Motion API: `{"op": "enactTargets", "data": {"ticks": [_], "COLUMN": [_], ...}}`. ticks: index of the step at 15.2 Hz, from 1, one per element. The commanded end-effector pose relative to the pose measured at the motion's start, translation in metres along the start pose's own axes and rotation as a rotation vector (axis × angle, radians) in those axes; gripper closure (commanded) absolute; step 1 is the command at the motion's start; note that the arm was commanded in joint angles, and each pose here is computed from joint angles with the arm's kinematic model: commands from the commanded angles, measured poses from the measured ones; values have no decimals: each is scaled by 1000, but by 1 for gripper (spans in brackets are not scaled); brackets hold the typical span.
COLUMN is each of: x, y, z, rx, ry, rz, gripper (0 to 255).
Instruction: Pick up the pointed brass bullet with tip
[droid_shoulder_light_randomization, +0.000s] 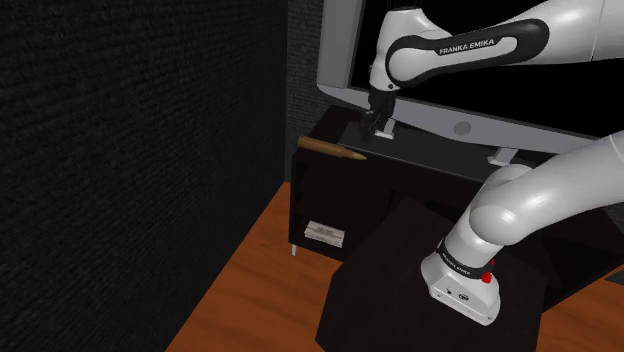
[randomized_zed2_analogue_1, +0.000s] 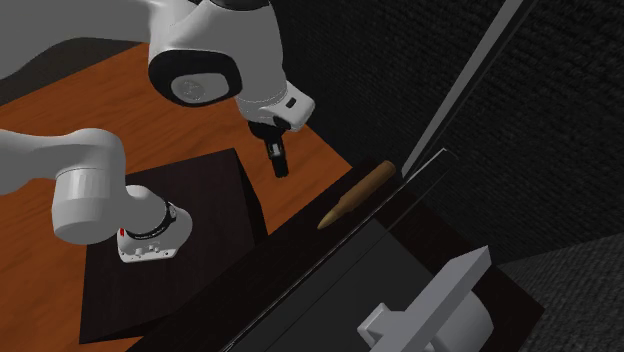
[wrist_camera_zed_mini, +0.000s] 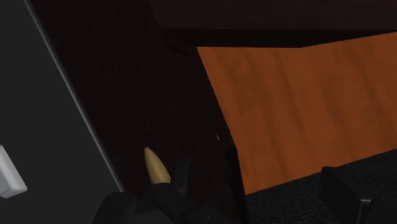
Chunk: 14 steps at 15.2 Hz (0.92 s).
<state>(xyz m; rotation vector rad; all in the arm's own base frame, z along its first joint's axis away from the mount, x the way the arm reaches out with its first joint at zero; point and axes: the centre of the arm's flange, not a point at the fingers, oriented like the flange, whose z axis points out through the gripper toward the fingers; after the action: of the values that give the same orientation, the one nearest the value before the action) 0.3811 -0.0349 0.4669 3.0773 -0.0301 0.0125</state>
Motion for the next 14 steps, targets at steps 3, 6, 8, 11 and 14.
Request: {"op": "enactTargets", "data": {"ticks": [3,6,8,11,14], "x": [31,56,72,98,124], "y": [5,8,11,14,18], "z": [35,61,79,104,129], "rx": [-63,-110,-141,-187,-234], "ry": [30,51,64,84,105], "rz": [-59,-101,-130,-172,-215], "gripper": [0,0,0,0,0]}}
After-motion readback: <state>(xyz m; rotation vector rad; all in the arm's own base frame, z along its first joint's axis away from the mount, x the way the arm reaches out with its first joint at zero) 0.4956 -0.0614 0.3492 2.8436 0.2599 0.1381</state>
